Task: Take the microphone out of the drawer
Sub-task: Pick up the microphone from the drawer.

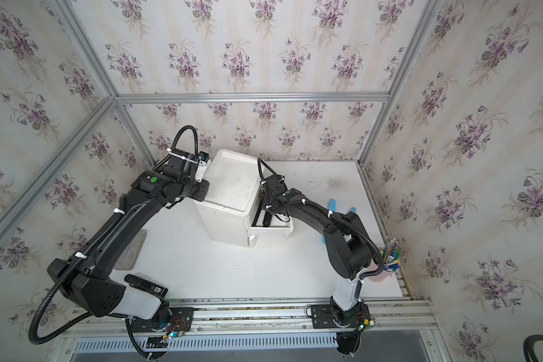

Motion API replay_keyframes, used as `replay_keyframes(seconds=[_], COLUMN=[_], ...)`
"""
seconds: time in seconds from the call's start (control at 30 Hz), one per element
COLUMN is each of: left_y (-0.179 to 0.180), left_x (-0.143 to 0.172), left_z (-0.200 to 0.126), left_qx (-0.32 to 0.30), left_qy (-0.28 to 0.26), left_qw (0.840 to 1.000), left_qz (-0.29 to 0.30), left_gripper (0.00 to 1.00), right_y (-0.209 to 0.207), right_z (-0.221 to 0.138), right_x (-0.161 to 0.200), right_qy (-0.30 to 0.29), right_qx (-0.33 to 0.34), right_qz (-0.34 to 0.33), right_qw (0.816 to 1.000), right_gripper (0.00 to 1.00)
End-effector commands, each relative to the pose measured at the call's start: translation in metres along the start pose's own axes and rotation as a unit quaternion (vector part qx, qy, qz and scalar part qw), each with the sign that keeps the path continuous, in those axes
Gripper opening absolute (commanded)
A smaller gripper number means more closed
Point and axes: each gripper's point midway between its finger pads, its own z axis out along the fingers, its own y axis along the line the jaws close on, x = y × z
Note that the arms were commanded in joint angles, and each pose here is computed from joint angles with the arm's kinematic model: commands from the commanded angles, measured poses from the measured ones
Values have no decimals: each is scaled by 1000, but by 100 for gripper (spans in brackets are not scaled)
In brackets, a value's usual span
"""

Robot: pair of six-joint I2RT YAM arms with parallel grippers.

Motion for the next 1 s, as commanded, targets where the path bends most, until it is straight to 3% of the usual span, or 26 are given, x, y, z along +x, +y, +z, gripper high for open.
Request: replay_keyframes(seconds=[0.0, 0.2, 0.63, 0.97], left_y=[-12, -13, -11, -9], left_x=[0, -1, 0, 0], left_z=[2, 2, 2, 2], left_qx=[30, 32, 29, 25], left_qy=[-3, -5, -4, -3], left_qw=[998, 998, 998, 998], left_qz=[50, 51, 51, 51], left_gripper=[16, 16, 16, 16], right_y=[-14, -9, -8, -32], right_z=[-12, -36, -86, -131], right_x=[22, -1, -39, -69], right_qy=[50, 10, -69, -111], right_qx=[25, 21, 22, 21], right_qz=[-87, -89, -97, -86], right_qw=[995, 996, 993, 990], right_gripper=[18, 12, 8, 7])
